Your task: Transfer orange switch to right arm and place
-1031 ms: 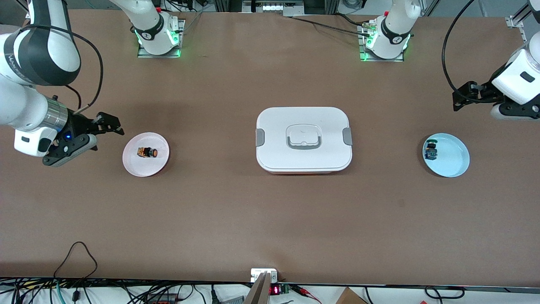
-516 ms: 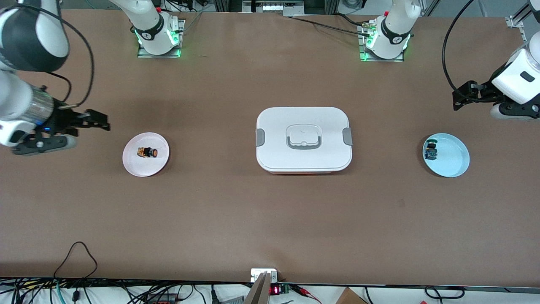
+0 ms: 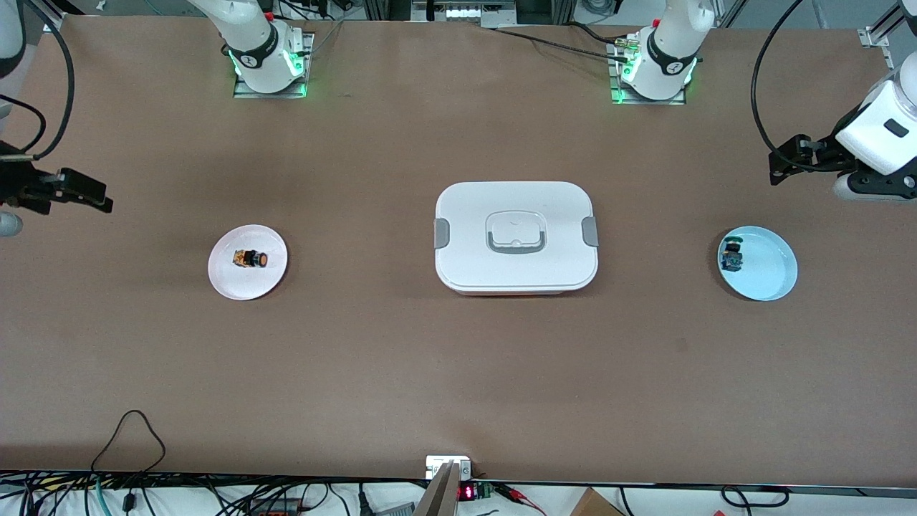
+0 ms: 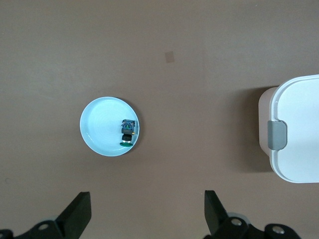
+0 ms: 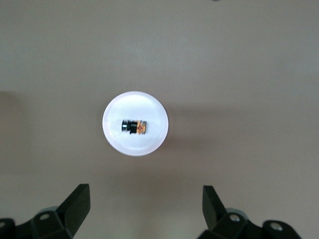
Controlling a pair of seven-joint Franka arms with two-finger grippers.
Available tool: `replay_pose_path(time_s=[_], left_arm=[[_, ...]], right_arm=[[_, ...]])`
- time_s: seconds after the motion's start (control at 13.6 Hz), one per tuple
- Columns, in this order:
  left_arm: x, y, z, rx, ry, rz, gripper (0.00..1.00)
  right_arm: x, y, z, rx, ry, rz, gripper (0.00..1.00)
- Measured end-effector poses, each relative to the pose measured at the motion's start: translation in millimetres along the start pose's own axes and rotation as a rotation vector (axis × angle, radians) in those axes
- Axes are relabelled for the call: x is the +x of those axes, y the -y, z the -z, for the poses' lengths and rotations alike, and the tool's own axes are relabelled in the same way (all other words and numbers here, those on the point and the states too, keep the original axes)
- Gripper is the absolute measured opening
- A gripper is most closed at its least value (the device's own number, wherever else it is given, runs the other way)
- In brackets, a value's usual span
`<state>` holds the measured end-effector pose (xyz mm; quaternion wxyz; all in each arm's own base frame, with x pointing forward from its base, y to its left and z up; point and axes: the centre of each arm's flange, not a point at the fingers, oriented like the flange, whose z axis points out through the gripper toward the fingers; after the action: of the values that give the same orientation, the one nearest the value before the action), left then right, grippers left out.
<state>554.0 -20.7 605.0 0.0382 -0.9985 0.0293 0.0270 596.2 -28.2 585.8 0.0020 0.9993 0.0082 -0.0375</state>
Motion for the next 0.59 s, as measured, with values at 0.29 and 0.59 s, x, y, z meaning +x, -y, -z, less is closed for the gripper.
replay_pose_path(time_s=[0.29, 0.59], left_arm=[[-0.1, 0.0, 0.1, 0.000, 0.000, 0.000, 1.00], [-0.1, 0.0, 0.1, 0.000, 0.000, 0.000, 1.00]], right_arm=[[1.9, 2.0, -17.5, 0.000, -0.006, -0.022, 1.00], [-1.1, -0.5, -19.9, 0.001, -0.056, -0.025, 1.00]])
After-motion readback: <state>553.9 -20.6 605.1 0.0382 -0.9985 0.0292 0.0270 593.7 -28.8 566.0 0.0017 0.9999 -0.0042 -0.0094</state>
